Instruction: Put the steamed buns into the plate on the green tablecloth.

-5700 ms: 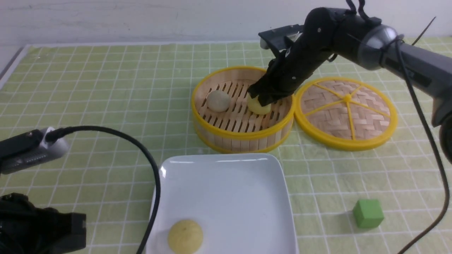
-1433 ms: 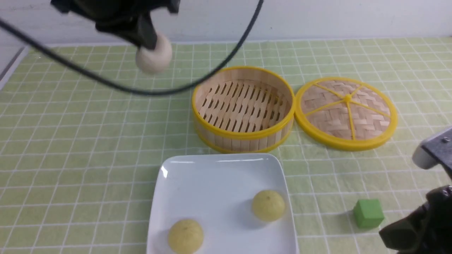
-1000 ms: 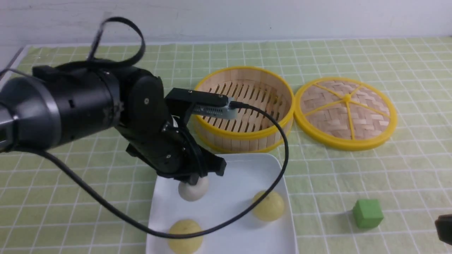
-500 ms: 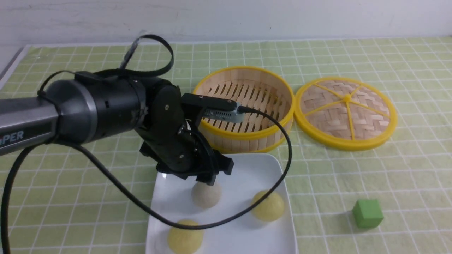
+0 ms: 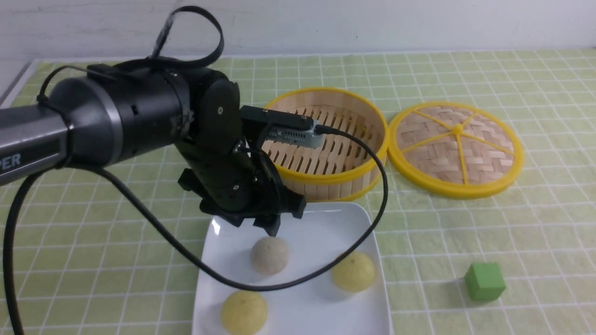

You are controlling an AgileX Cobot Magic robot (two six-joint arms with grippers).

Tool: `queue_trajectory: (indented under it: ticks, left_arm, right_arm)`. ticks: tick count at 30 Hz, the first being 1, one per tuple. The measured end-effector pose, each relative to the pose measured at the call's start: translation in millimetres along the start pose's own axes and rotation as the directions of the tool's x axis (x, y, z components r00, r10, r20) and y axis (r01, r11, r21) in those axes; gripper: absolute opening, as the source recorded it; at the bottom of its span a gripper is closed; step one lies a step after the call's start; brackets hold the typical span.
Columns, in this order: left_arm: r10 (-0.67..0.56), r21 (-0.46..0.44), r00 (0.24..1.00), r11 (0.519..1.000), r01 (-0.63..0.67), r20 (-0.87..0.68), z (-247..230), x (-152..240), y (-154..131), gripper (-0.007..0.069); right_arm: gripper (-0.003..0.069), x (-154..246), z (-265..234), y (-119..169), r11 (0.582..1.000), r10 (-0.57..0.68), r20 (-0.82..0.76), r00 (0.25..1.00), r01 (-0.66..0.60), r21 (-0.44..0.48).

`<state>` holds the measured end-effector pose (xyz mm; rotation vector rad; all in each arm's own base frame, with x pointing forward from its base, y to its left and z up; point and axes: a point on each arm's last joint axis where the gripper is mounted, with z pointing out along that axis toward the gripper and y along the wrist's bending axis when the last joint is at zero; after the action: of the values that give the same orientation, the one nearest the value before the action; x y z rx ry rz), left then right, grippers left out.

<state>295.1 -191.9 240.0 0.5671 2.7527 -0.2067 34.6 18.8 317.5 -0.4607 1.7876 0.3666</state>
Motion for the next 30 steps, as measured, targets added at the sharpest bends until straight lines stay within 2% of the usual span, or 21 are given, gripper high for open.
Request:
queue_trajectory:
  ticks: [2, 5, 13, 22, 30]
  left_arm:
    - [0.0, 0.0, 1.0, 1.0, 0.0, 0.002, -0.1, -0.3, -0.1, 0.0397]
    - [0.0, 0.001, 1.0, 1.0, 0.0, 0.005, -0.2, -0.6, -0.1, 0.0338]
    - [0.0, 0.001, 1.0, 1.0, 0.0, 0.005, -0.4, -0.8, -0.1, 0.0229]
    - [0.001, -0.001, 1.0, 1.0, -0.001, -0.001, -0.4, -0.2, 0.0, 0.0218]
    - [0.05, -0.058, 0.999, 0.997, -0.05, -0.006, -0.5, 0.0, 5.2, 0.0219]
  right_arm:
    - [0.0051, 2.9, 4.8, 0.5, 1.0, 0.011, 0.025, 1.0, -0.011, -0.006]
    - [0.0055, 12.3, 16.4, 1.2, 1.0, 0.025, 0.074, 0.997, -0.024, -0.015]
    - [0.0064, 15.5, 21.0, 1.2, 1.0, 0.028, 0.11, 0.994, -0.027, -0.016]
    - [0.0077, 16.0, 21.2, 1.2, 1.0, 0.028, 0.107, 0.994, -0.027, -0.016]
    - [0.0086, 20.8, 21.8, 0.9, 1.0, 0.029, 0.108, 0.994, -0.028, -0.013]
